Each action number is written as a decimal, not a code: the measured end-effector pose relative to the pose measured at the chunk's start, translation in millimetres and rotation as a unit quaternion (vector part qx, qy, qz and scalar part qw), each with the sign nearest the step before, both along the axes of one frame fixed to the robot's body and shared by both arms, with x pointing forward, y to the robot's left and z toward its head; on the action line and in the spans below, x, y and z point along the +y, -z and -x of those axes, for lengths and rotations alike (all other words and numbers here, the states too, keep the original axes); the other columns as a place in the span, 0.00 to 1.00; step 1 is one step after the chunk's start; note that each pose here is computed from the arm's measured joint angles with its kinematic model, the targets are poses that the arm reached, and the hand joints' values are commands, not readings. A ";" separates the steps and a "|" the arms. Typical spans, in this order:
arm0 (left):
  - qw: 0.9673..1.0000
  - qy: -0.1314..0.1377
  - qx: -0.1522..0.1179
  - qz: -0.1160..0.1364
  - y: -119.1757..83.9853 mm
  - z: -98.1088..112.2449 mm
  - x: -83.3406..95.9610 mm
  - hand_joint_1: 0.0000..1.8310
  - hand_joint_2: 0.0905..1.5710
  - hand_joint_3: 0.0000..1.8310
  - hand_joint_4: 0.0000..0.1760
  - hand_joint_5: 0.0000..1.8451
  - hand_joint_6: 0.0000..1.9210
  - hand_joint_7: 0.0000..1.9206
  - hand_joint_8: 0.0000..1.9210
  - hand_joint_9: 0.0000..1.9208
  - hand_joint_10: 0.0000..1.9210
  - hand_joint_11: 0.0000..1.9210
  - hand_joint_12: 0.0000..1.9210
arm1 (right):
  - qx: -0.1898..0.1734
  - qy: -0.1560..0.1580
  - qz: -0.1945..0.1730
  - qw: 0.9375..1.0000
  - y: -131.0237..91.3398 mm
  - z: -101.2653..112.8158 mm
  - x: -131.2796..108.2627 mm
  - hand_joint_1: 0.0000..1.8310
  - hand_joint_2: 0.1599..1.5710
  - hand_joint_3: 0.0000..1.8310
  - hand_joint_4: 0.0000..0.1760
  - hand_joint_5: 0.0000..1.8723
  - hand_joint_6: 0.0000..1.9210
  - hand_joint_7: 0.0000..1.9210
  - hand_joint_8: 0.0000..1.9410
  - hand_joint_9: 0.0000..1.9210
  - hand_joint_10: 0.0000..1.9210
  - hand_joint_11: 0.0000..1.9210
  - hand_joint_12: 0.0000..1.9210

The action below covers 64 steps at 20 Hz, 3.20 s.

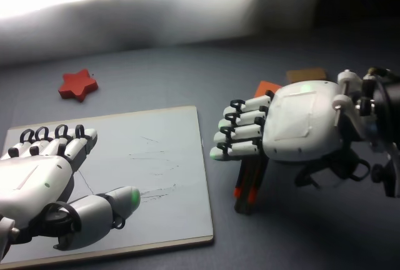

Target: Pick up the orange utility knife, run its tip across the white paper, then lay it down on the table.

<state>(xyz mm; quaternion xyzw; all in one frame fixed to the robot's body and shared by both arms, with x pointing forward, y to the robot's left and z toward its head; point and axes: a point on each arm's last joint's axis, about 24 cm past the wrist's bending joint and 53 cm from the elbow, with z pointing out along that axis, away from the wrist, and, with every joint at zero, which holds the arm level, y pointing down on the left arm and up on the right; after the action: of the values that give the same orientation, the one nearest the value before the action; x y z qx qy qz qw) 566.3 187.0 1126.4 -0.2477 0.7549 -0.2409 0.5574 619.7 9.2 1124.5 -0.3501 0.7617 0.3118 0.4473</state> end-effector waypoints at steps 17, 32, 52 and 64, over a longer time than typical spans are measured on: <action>1.000 -0.001 0.005 -0.001 5.4 2.3 -1.3 0.00 0.76 0.00 0.00 0.00 0.00 0.00 0.00 0.00 0.00 0.00 0.06 | -0.015 -0.014 0.018 1.000 23.2 -20.2 29.6 0.61 0.66 0.00 0.00 0.00 0.00 0.00 0.00 0.00 0.00 0.00 0.00; 1.000 -0.002 0.004 -0.001 6.4 1.0 -1.6 0.00 0.76 0.00 0.08 0.00 0.00 0.01 0.00 0.02 0.01 0.00 0.22 | -0.035 -0.008 0.024 0.999 20.0 -28.9 26.8 0.62 0.76 0.00 0.00 0.19 0.06 0.24 0.05 0.23 0.08 0.00 0.59; 1.000 -0.002 0.004 -0.002 6.9 0.9 -0.8 0.00 0.77 0.00 0.05 0.00 0.00 0.05 0.00 0.06 0.01 0.00 0.35 | -0.029 -0.024 -0.024 0.999 -19.6 -3.0 45.8 0.84 0.66 0.21 1.00 0.72 1.00 0.83 1.00 0.88 1.00 0.90 1.00; 0.999 -0.048 -0.014 -0.015 4.6 -28.1 36.8 0.00 0.78 0.00 0.00 0.00 0.00 0.03 0.00 0.03 0.00 0.00 0.25 | -0.148 -0.102 0.000 0.984 -36.8 11.3 69.9 0.82 0.68 0.19 1.00 0.71 1.00 0.79 1.00 0.85 1.00 0.88 1.00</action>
<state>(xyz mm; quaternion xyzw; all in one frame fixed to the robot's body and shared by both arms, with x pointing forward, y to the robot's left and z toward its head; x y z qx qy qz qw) 594.4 223.8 1121.8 -0.2714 0.7377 -0.2062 0.5827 608.4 79.1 1161.3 -0.4680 0.6476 0.3006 0.5207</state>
